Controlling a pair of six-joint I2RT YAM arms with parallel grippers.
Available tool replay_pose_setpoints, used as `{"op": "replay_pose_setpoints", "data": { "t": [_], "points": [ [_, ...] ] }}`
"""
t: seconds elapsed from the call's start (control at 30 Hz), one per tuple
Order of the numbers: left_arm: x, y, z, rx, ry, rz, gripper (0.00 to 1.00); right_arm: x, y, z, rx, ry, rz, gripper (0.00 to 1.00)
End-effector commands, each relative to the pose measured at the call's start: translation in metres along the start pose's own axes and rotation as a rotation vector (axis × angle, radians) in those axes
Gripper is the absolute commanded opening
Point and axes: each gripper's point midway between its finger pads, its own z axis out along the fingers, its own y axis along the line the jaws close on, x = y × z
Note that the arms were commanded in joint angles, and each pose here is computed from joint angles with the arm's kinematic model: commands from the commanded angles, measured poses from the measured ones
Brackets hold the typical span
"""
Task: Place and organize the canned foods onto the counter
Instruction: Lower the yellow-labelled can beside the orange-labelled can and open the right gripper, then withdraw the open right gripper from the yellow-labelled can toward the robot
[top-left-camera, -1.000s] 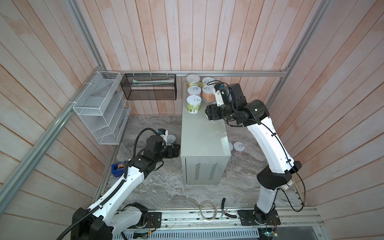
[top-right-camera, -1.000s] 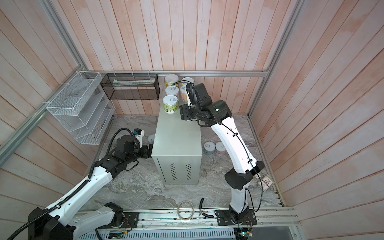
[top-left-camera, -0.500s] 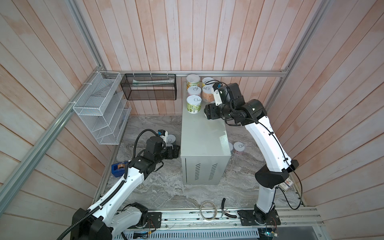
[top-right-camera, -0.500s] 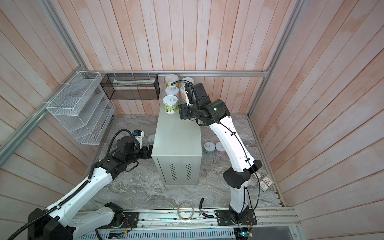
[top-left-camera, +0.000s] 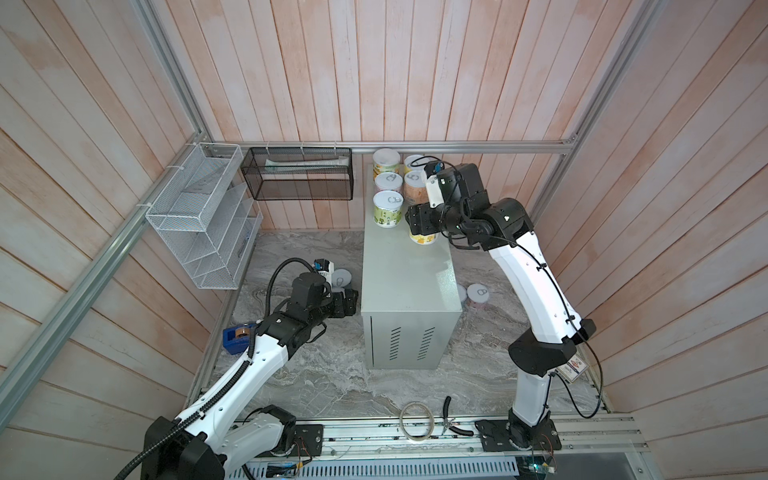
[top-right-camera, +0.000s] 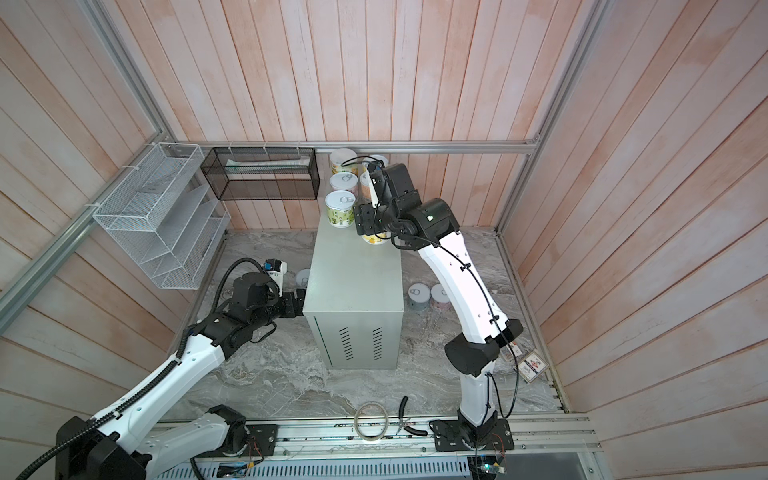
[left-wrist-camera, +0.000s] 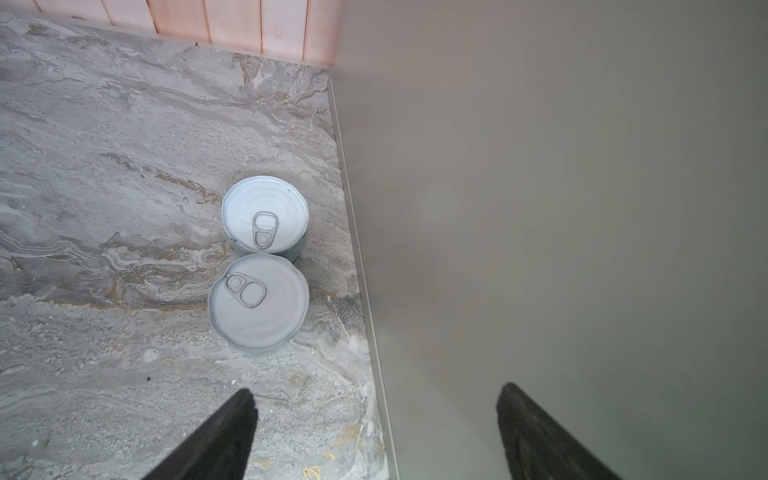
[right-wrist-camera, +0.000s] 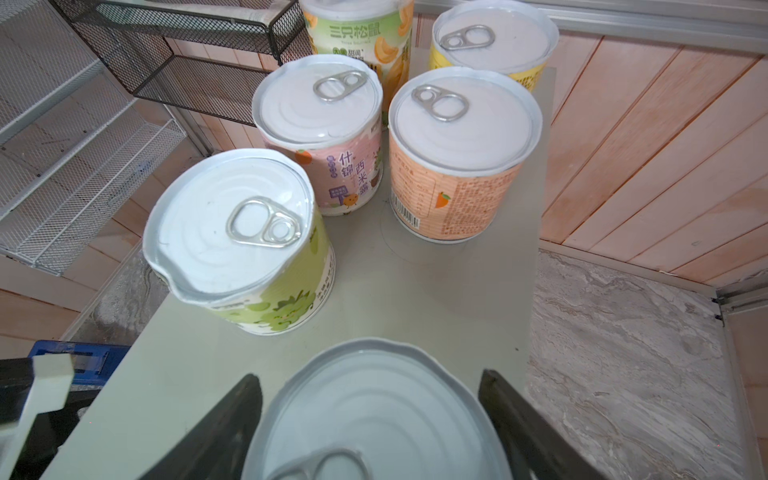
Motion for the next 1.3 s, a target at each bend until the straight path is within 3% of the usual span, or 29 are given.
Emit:
{"op": "replay_pose_setpoints", "data": {
  "t": [0.0,0.3,0.57,0.87,1.1,1.27],
  "points": [
    [-0.010,0.001,-0.003,-0.013,-0.021,0.008,0.93,-0.018,0.001,-0.010,-0.015,-0.066,-0.006,0.81],
    [-0.011,0.001,-0.005,-0.013,-0.032,0.003,0.93,-0.034,-0.005,-0.048,-0.015,-0.149,0.009,0.80],
    [-0.011,0.003,-0.008,-0.015,-0.048,-0.004,0.93,-0.021,-0.015,-0.074,0.009,-0.209,-0.003,0.80],
    [-0.014,0.004,-0.009,-0.020,-0.070,-0.023,0.93,0.020,-0.047,-0.143,-0.003,-0.518,0.113,0.76],
    [-0.016,0.001,-0.006,-0.012,-0.059,-0.026,0.93,0.070,-0.064,-0.137,0.037,-0.421,0.194,0.73],
    [-0.016,-0.001,-0.005,0.001,-0.060,-0.037,0.92,0.084,-0.058,-0.127,0.000,-0.381,0.216,0.59]
  ]
}}
